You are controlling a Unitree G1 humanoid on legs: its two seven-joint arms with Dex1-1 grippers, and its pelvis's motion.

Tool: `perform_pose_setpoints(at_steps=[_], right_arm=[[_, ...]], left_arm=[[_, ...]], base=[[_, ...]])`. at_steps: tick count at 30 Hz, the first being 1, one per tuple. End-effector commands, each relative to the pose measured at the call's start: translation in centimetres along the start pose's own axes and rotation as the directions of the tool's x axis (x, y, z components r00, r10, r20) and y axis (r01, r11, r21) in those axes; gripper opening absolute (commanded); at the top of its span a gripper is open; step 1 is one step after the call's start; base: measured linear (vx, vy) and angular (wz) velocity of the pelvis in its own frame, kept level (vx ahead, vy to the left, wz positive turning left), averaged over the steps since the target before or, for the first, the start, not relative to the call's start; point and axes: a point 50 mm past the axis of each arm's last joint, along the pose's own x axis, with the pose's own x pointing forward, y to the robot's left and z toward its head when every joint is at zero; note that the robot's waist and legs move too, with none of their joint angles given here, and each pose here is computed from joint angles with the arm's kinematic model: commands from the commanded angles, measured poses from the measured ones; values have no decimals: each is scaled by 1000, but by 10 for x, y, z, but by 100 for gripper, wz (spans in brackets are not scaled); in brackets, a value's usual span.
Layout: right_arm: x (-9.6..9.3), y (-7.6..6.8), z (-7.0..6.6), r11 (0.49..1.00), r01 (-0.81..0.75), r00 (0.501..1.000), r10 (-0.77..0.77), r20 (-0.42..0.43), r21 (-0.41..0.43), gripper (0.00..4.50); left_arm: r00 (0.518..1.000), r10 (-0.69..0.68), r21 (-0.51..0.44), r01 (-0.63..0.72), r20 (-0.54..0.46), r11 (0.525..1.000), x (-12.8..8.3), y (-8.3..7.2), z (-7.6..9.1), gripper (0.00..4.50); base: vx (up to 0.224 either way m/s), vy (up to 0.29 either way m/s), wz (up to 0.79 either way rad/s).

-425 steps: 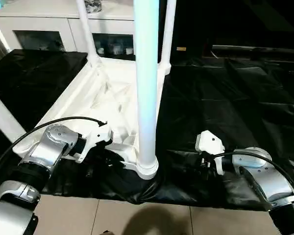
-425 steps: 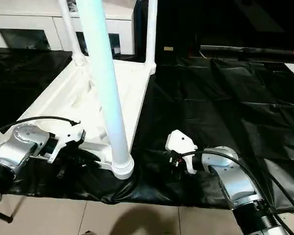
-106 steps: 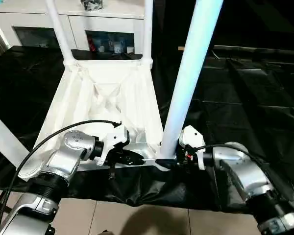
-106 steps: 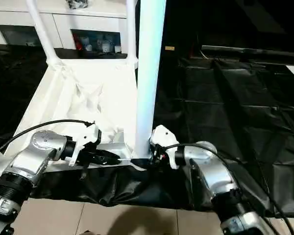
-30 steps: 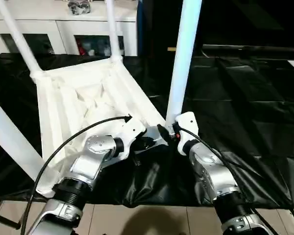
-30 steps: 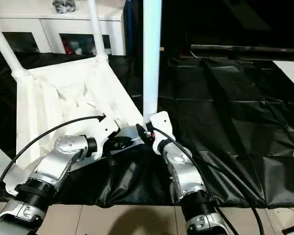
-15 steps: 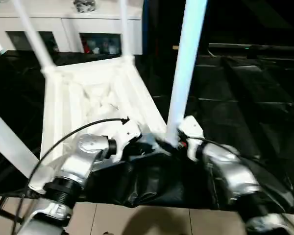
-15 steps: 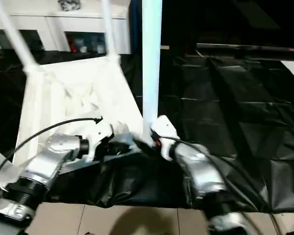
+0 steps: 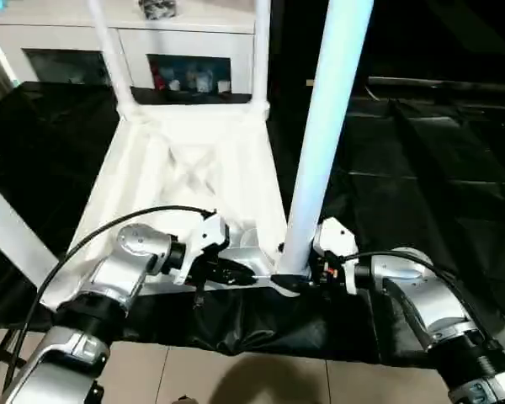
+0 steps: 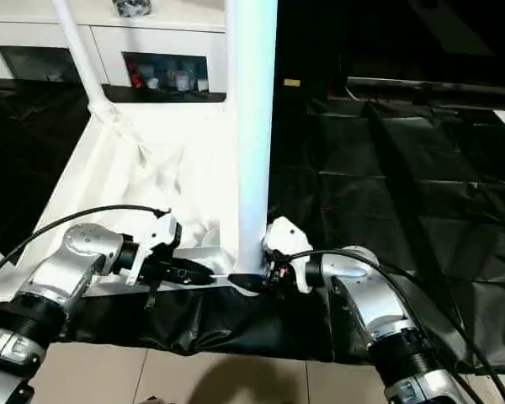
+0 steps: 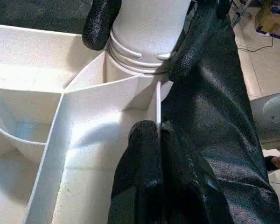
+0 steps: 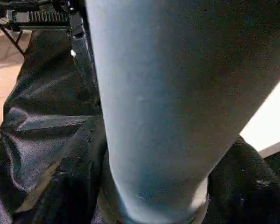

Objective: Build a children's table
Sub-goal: Rotate leg to tighten

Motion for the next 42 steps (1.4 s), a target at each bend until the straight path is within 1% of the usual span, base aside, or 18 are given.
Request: perform_pose_setpoints(at_steps=[1, 7, 9, 10, 11, 12, 14, 15, 17, 19, 23, 24, 26, 33, 39, 40, 41, 42], right_arm=[[11, 11, 3, 995, -95, 995, 95, -7, -32, 270], [12, 12, 2, 999, -49, 999, 49, 6, -13, 264], [18, 6, -2, 996, 86, 996, -86, 10, 25, 264], [18, 6, -2, 996, 86, 996, -86, 10, 25, 264], [24, -1, -6, 974, 220, 975, -220, 4, 61, 264], [26, -2, -7, 964, 256, 966, -257, 2, 72, 264], [38, -9, -10, 890, 428, 901, -433, 1, 159, 264], [38, -9, -10, 889, 429, 901, -434, 1, 159, 263], [52, -11, -11, 799, 549, 828, -560, -27, 245, 263], [62, -8, -8, 779, 574, 811, -584, -41, 251, 263], [78, -3, 3, 805, 557, 823, -568, -4, 207, 263], [78, -2, 6, 810, 542, 829, -559, 15, 224, 263], [78, -2, 8, 814, 521, 836, -547, 39, 258, 319], [59, -11, 8, 845, 495, 855, -515, 58, 204, 376], [37, -16, 8, 920, 375, 919, -385, 81, 119, 376], [31, -14, 9, 952, 295, 949, -302, 87, 83, 376], [31, -14, 9, 952, 295, 949, -302, 87, 83, 376], [26, -11, 9, 975, 218, 972, -222, 83, 54, 376]], left_arm=[[1000, -6, 47, 5, 16, 999, 4, 3, 12, 0], [998, 46, 39, -47, 30, 998, 2, 3, 8, 0], [990, 135, 17, -135, 43, 991, 5, 7, 10, 0], [990, 135, 17, -135, 43, 991, 5, 7, 10, 0], [974, 215, -7, -215, 66, 977, 10, 10, 13, 0], [970, 234, -12, -234, 71, 972, 11, 10, 14, 0], [941, 330, -30, -328, 76, 944, 24, 10, 16, 0], [941, 330, -30, -329, 76, 944, 24, 10, 16, 0], [912, 399, -77, -393, 96, 916, 41, 6, 20, 0], [907, 409, -86, -402, 100, 912, 50, 3, 21, 0], [906, 408, -92, -399, 117, 912, 62, -1, 25, 0], [909, 401, -85, -393, 117, 915, 63, -1, 26, 0], [910, 399, -74, -393, 111, 917, 62, -1, 26, 0], [938, 333, -35, -331, 98, 943, 47, 0, 23, 0], [979, 189, 15, -191, 72, 982, 30, -4, 17, 0], [988, 150, 32, -151, 48, 988, 24, -4, 15, 0], [988, 150, 32, -151, 48, 988, 24, -4, 15, 0], [992, 120, 47, -122, 29, 991, 19, -3, 13, 0]], base=[[0, 0, 0], [0, 0, 0], [0, 0, 0], [0, 0, 0], [0, 0, 0], [0, 0, 0], [0, 0, 0], [0, 0, 0], [0, 0, 0], [0, 0, 0], [0, 0, 0], [0, 0, 0], [0, 0, 0], [0, 0, 0], [0, 0, 0], [0, 0, 0], [0, 0, 0], [0, 0, 0]])
